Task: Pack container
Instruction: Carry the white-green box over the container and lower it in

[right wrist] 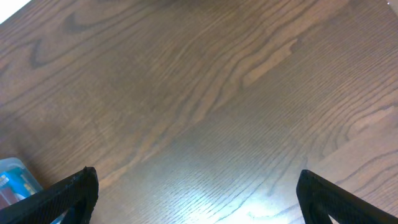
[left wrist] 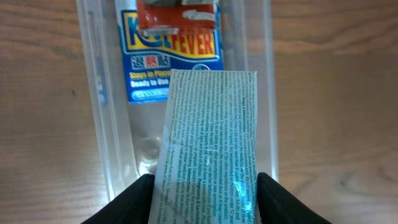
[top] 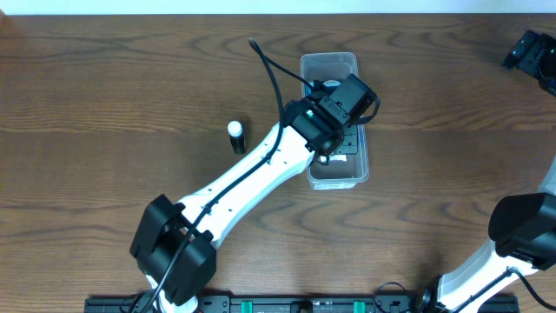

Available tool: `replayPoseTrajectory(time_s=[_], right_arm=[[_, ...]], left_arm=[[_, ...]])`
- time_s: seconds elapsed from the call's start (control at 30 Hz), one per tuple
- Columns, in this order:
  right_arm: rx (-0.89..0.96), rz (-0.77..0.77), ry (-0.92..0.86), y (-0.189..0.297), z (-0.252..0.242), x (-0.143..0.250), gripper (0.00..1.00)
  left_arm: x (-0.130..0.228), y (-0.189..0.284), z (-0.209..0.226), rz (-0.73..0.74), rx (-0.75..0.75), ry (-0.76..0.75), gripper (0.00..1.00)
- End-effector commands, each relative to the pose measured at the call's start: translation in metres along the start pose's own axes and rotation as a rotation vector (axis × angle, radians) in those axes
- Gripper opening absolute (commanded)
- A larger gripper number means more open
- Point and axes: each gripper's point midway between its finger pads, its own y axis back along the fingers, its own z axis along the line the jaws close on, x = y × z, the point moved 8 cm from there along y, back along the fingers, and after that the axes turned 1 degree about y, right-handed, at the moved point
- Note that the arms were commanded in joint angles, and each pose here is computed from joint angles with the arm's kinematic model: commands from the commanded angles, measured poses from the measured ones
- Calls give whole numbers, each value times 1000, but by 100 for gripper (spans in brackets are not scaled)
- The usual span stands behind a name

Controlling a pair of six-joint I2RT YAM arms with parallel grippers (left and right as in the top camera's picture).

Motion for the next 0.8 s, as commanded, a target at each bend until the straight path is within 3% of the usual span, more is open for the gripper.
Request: replayPoseTrajectory(time_s=[0.0, 0.33, 0.77], right_arm=[[13, 9, -14, -5, -4, -1, 99], [13, 9, -14, -5, -4, -1, 99], [13, 9, -14, -5, -4, -1, 99]], left_arm=[[-3, -16, 3, -26, -60, 10, 51], [5, -58, 8, 37, -126, 27, 52], [6, -66, 8, 44, -128, 28, 52]])
